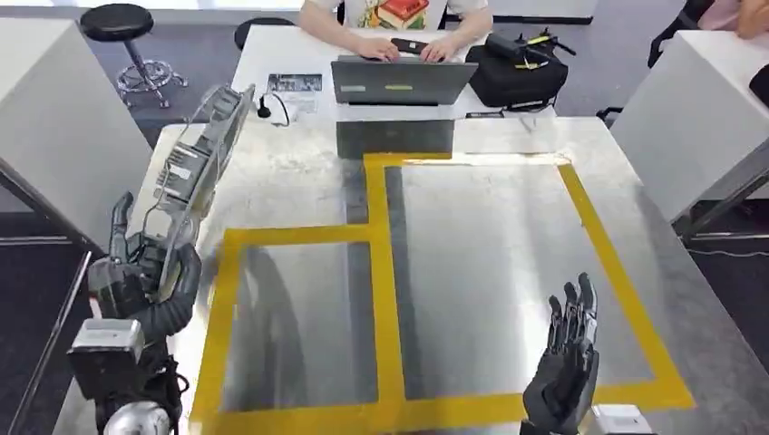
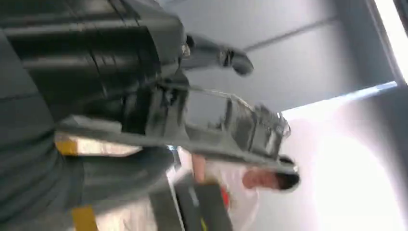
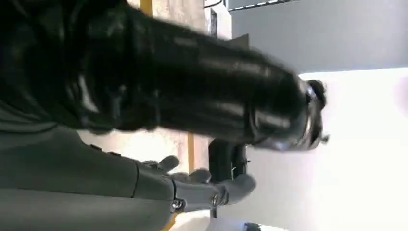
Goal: Take the parts from the cabinet and place them on the table.
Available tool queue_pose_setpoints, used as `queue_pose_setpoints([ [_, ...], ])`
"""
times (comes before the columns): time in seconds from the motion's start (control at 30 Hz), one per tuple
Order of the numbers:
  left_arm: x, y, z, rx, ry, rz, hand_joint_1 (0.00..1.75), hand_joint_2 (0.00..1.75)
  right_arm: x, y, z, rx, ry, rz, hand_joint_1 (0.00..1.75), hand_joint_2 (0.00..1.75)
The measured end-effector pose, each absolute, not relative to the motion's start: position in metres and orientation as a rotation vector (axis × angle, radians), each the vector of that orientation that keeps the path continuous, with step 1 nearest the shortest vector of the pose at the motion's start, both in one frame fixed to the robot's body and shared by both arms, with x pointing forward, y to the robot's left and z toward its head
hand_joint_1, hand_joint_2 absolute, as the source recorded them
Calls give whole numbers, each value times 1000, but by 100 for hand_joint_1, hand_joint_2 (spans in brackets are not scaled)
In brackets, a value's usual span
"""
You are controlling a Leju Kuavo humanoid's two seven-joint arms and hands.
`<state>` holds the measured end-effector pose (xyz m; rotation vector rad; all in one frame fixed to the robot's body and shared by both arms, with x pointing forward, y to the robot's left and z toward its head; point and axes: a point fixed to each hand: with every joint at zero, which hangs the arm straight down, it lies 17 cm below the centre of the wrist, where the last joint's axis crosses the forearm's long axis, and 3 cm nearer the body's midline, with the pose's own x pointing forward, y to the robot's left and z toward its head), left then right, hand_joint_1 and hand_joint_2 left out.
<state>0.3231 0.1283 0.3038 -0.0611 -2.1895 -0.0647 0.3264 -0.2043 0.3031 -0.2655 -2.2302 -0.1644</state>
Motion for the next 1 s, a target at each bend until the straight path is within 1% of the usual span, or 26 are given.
queue_pose_setpoints([
  [0.13,330,123,302,-41,-2164,-113,175,175,328,-205,303,-254,-2228,-175,0,0],
  [0.3,353,109,299,45,-2106,-270,175,175,334,-205,305,-226,-2227,-191,0,0],
  [0.53,373,112,304,120,-2100,-316,175,175,337,-201,310,-207,-2241,-189,0,0],
  [0.6,381,112,302,180,-2081,-362,175,175,339,-199,313,-192,-2248,-192,0,0],
  [0.8,427,105,291,484,-1979,-643,175,175,349,-180,315,-109,-2248,-162,0,0],
  [1.0,469,89,281,614,-1880,-821,175,175,354,-163,325,-37,-2280,-123,0,0],
])
